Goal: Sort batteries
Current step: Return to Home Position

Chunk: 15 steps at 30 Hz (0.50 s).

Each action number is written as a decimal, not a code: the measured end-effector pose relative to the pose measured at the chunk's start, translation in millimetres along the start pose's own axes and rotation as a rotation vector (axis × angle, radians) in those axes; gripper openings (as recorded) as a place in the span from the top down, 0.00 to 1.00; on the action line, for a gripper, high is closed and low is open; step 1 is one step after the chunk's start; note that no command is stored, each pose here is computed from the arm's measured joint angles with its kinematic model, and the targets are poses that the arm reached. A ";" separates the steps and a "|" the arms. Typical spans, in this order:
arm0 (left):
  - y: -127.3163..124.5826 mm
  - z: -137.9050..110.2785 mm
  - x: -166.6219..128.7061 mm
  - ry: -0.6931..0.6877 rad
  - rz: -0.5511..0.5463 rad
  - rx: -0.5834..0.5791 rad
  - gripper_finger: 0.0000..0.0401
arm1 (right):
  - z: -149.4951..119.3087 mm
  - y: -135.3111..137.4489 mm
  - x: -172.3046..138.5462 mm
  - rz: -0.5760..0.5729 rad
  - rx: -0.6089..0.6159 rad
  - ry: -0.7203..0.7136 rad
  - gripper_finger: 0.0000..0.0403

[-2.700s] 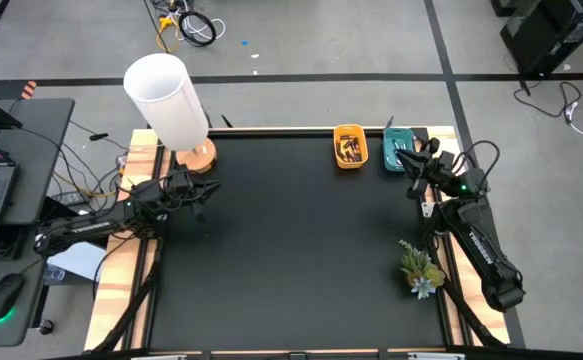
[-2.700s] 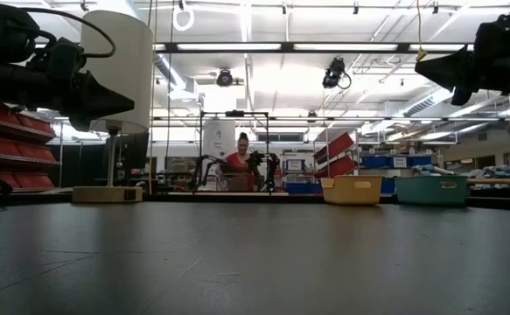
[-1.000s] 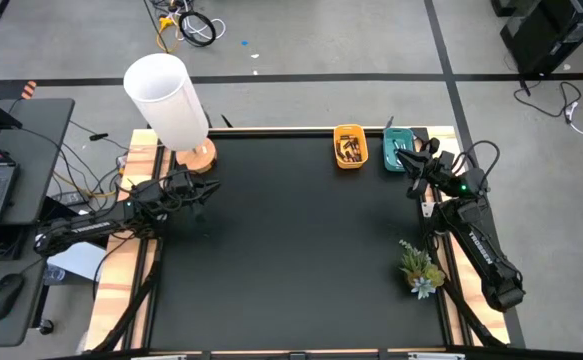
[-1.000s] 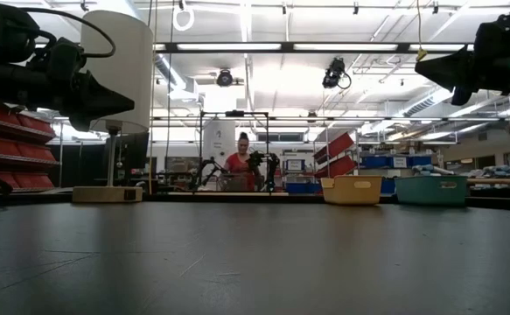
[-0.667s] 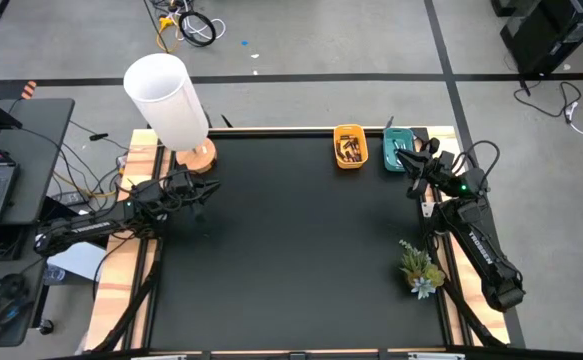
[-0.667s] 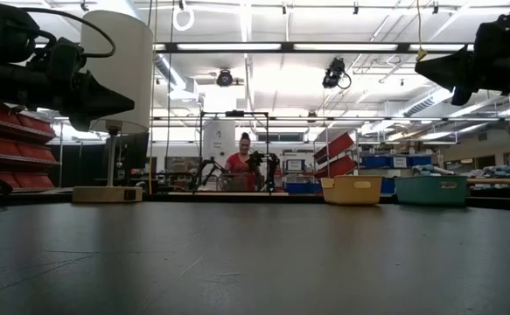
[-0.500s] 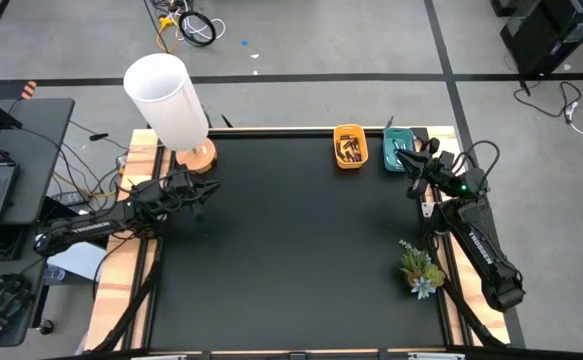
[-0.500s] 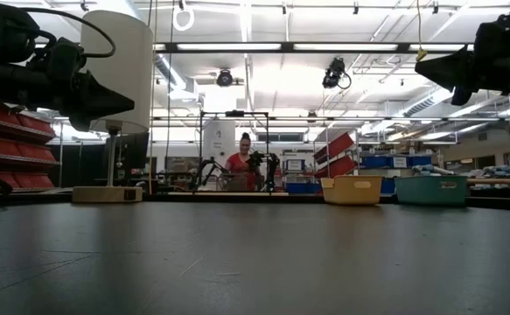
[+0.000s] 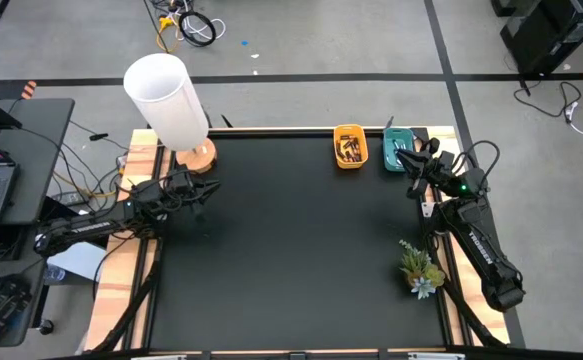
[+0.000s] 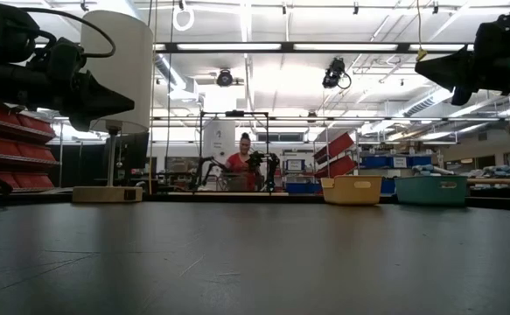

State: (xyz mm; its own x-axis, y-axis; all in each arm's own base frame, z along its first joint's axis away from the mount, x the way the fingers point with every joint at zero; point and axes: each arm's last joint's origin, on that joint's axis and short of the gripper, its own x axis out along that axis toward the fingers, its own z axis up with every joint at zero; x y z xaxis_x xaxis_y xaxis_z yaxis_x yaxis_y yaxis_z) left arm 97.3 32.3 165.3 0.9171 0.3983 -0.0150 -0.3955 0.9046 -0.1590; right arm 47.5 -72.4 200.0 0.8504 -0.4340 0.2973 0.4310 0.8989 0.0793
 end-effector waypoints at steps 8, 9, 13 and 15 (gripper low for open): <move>0.0 0.0 0.0 0.000 0.000 0.000 0.90 | 0.0 0.0 0.0 0.000 0.000 0.000 0.85; 0.0 0.0 0.0 0.000 0.000 0.000 0.90 | 0.1 0.0 0.0 0.000 0.000 0.000 0.85; 0.0 0.0 0.0 0.000 0.000 0.000 0.90 | 0.1 0.0 0.0 0.000 0.000 0.000 0.85; 0.0 0.0 0.0 0.000 0.000 0.000 0.90 | 0.1 0.0 0.0 0.000 0.000 0.000 0.85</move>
State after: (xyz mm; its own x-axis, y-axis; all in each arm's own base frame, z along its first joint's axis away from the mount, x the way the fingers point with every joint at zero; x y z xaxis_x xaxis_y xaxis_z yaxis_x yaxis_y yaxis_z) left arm 97.3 32.3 165.3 0.9171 0.3983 -0.0150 -0.3955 0.9046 -0.1591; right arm 47.5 -72.4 200.1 0.8502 -0.4343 0.2975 0.4313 0.8987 0.0792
